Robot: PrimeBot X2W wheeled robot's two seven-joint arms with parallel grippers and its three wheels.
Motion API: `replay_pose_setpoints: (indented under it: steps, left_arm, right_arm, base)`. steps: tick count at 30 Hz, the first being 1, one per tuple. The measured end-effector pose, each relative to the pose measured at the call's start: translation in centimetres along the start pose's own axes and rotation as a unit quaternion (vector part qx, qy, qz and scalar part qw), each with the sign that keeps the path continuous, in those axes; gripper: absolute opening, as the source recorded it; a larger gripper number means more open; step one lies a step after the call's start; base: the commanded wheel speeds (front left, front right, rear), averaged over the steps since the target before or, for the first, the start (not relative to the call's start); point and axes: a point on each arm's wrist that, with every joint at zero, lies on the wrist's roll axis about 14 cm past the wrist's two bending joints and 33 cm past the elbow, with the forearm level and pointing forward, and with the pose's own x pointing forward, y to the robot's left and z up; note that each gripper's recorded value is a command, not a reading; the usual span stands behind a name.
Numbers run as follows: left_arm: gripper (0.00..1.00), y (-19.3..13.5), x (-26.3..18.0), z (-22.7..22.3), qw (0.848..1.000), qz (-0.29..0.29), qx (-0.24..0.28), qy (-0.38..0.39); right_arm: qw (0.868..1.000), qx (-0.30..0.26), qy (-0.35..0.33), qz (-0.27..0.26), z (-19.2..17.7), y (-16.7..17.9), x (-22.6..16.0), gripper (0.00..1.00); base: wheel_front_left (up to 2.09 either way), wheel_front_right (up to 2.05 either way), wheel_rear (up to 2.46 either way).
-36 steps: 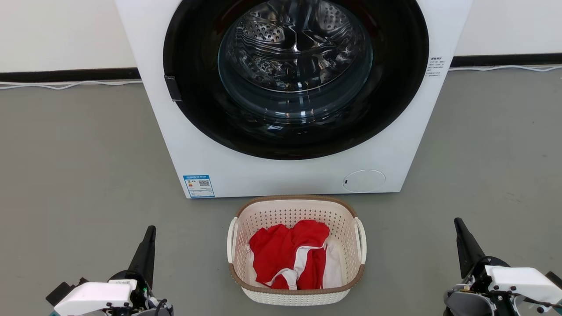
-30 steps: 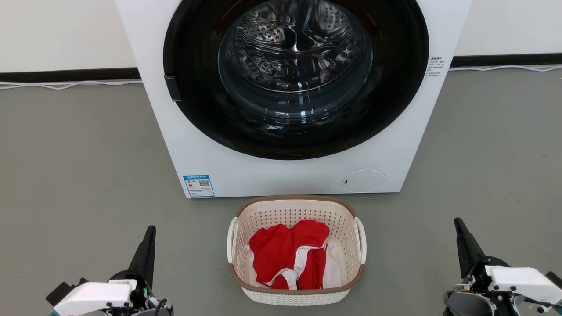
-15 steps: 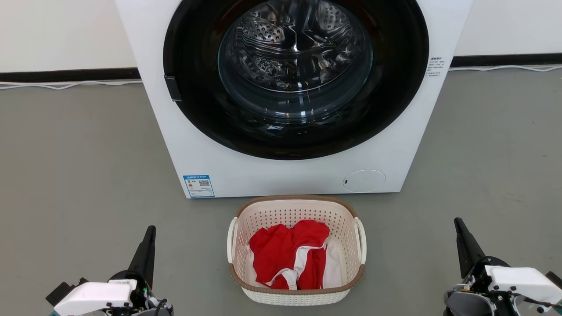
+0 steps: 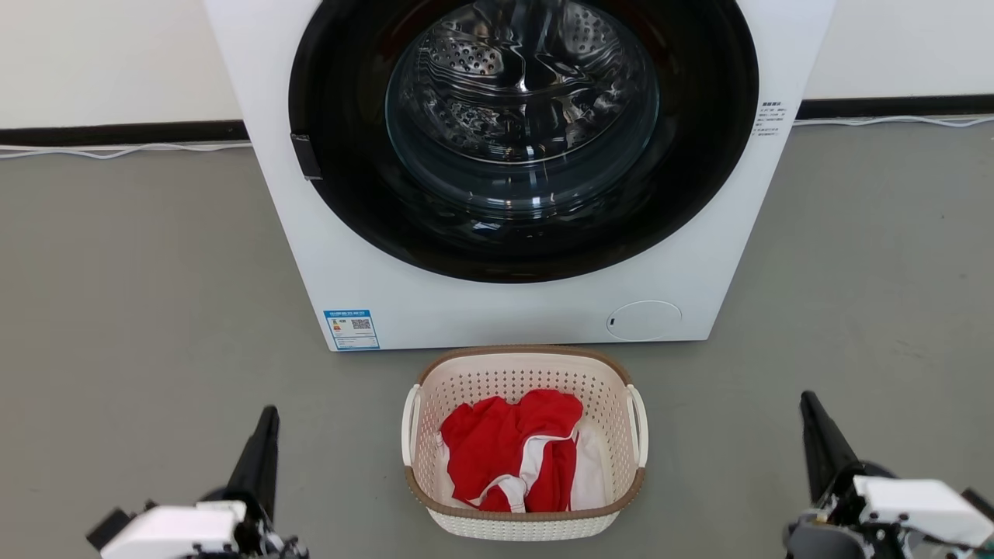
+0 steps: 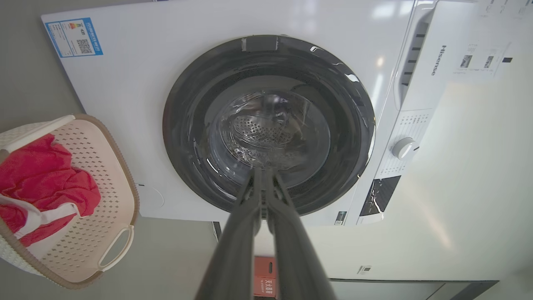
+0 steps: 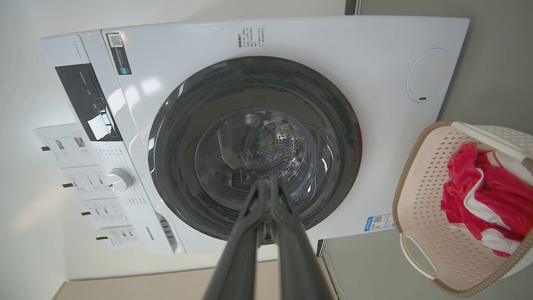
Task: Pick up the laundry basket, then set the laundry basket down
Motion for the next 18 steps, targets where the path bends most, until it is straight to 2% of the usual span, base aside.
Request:
replay_pose_setpoints:
  steps: [5,18]
  left_arm:
    - [1.00,2.9,-1.3,-0.2,0.999,0.042,-0.006,-0.001]
    - [1.00,2.9,-1.2,-0.5,0.999,0.043,0.007,-0.006]
  right_arm:
    - [0.999,0.006,0.000,-0.035,-0.3,-2.4,-1.0,1.00]
    - [0.999,-0.025,-0.007,-0.033,-0.2,-2.2,-1.1,1.00]
  base:
    - [0.00,0.00,0.00]
    - [0.00,0.00,0.00]
